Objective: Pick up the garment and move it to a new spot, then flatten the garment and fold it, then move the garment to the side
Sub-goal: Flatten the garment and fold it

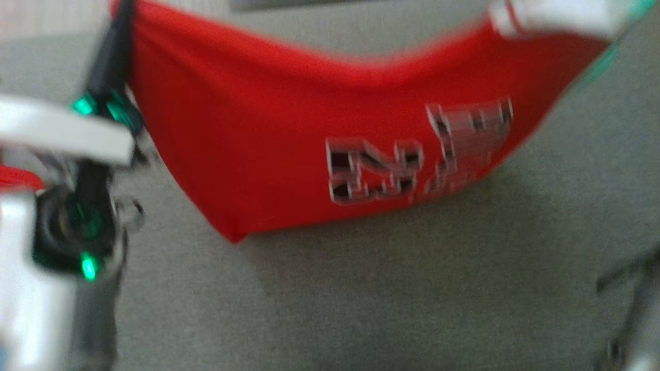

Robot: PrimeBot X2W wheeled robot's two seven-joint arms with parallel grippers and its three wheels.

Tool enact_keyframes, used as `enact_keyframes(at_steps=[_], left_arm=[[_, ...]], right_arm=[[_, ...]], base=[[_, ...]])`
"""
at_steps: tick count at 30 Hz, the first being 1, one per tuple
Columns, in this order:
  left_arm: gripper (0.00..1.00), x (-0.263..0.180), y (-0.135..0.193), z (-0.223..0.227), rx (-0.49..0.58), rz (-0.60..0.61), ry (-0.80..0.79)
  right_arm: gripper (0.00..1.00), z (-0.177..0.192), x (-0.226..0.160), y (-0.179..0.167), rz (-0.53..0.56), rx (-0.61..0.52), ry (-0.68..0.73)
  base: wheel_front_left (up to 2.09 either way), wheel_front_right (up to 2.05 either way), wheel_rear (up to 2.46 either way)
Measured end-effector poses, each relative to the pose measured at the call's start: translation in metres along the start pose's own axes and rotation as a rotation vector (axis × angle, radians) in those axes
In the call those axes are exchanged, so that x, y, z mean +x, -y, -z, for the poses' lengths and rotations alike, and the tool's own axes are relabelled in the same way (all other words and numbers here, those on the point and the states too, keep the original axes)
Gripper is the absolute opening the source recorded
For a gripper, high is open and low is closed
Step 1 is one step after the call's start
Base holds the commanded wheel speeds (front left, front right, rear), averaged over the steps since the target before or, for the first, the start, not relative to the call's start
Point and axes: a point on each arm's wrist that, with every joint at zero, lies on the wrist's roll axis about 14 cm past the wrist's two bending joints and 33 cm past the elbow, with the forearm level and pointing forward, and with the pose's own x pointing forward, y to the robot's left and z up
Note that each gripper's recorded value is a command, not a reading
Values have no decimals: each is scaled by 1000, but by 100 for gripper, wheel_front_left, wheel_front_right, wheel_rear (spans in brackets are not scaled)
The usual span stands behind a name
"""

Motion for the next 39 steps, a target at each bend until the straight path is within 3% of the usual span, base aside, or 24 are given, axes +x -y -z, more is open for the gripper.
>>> enact_keyframes(at_steps=[5, 10, 16, 19, 22, 25, 26, 29, 31, 32, 34, 39], left_arm=[[0, 62, -48, -33, 133, -44, 96], [0, 116, -62, -87, 229, 10, 311], [0, 134, -45, -120, 311, 88, 474], [0, 129, -38, -123, 336, 99, 498], [0, 121, -55, -98, 358, 59, 434], [0, 99, -94, -50, 362, -36, 311], [0, 75, -126, -12, 358, -120, 216], [0, 30, -158, 46, 349, -219, 57], [0, 0, -171, 77, 336, -273, -36], [0, 0, -171, 77, 336, -273, -36], [0, -29, -178, 103, 311, -315, -107], [0, -88, -181, 138, 252, -416, -185]], right_arm=[[0, -1, 87, 19, -16, 133, 91], [0, -25, 152, 17, -11, 30, 293], [0, -70, 172, -2, -65, -131, 482], [0, -72, 172, -12, -108, -188, 483], [0, -43, 171, -3, -108, -216, 376], [0, 27, 152, 35, -31, -206, 142], [0, 85, 124, 62, 32, -172, -52], [0, 160, 64, 91, 126, -117, -321], [0, 188, 23, 104, 182, -93, -442], [0, 188, 23, 104, 182, -93, -442], [0, 203, -14, 110, 228, -71, -517], [0, 223, -91, 99, 307, -3, -631]], base=[[0, 0, 0], [0, 0, 0], [0, 0, 0], [0, 0, 0], [0, 0, 0], [0, 0, 0], [0, 0, 0], [0, 0, 0], [0, 0, 0], [0, 0, 0], [0, 0, 0], [0, 0, 0]])
